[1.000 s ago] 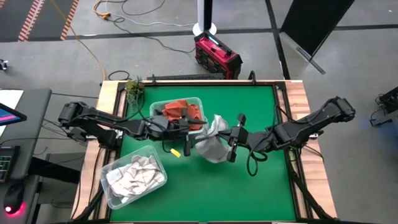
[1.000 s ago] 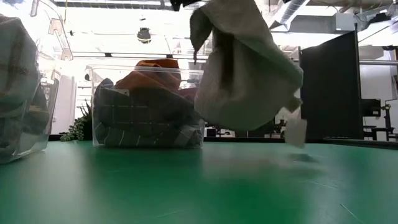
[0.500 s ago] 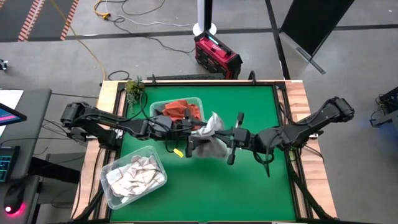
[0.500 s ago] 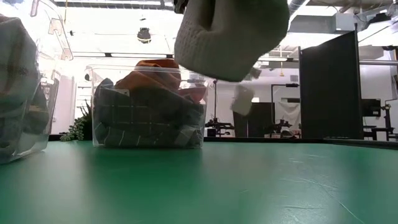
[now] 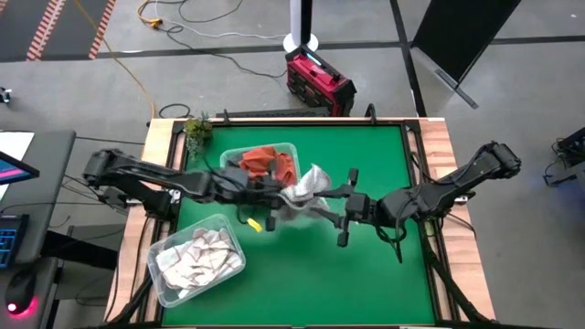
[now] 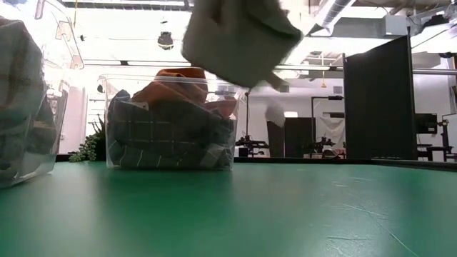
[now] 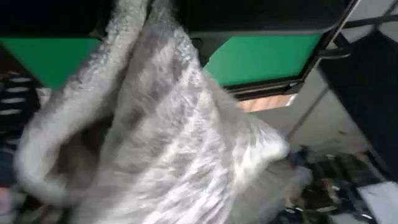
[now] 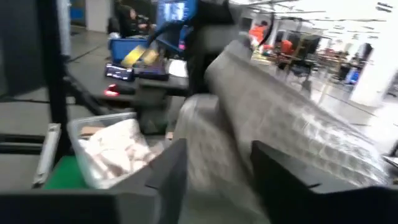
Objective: Sort towels by color in basket
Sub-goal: Put the light gray towel into the bottom transparent bin
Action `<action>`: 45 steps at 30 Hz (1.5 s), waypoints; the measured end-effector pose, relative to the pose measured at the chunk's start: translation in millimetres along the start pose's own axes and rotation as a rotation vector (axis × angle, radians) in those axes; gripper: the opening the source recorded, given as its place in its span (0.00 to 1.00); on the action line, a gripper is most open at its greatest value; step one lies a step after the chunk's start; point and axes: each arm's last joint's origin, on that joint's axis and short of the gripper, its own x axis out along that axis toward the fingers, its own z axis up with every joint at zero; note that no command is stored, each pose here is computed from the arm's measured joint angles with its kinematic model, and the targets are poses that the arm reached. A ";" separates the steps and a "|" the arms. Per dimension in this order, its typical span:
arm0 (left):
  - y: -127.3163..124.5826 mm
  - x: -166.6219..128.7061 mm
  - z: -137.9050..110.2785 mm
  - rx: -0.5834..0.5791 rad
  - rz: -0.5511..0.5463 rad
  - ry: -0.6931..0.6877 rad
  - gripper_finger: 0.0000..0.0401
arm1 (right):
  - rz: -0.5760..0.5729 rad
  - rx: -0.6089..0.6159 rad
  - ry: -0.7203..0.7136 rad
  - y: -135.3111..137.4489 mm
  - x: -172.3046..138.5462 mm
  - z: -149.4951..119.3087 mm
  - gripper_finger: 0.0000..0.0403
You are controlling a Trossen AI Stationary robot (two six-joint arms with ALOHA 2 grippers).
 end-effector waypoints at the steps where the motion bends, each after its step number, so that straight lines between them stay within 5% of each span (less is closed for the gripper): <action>1: 2.5 -9.0 9.8 -0.004 -0.022 0.011 0.02 | 0.012 -0.004 0.004 1.5 -3.2 0.8 0.53; 5: 6.6 -44.5 34.1 -0.091 -0.159 0.116 0.01 | 0.038 -0.018 0.045 8.3 -18.2 1.6 0.64; 12: 14.6 -100.7 61.7 -0.391 -0.406 0.341 0.02 | -0.161 -0.062 0.165 7.6 -23.8 -11.5 0.67; 22: -14.5 -167.4 56.3 -0.673 -0.665 0.786 0.03 | -0.243 0.004 0.215 -6.8 -14.7 -20.1 0.67; 32: -68.8 -197.7 35.5 -0.629 -0.566 1.235 0.03 | -0.249 0.011 0.219 -7.8 -14.1 -20.9 0.67; 39: -102.3 -198.8 30.2 -0.500 -0.561 1.229 0.03 | -0.251 0.033 0.211 -8.0 -13.8 -20.2 0.67; 45: -114.3 -181.5 16.1 -0.216 -0.458 1.150 0.03 | -0.251 0.035 0.209 -8.0 -13.7 -20.0 0.67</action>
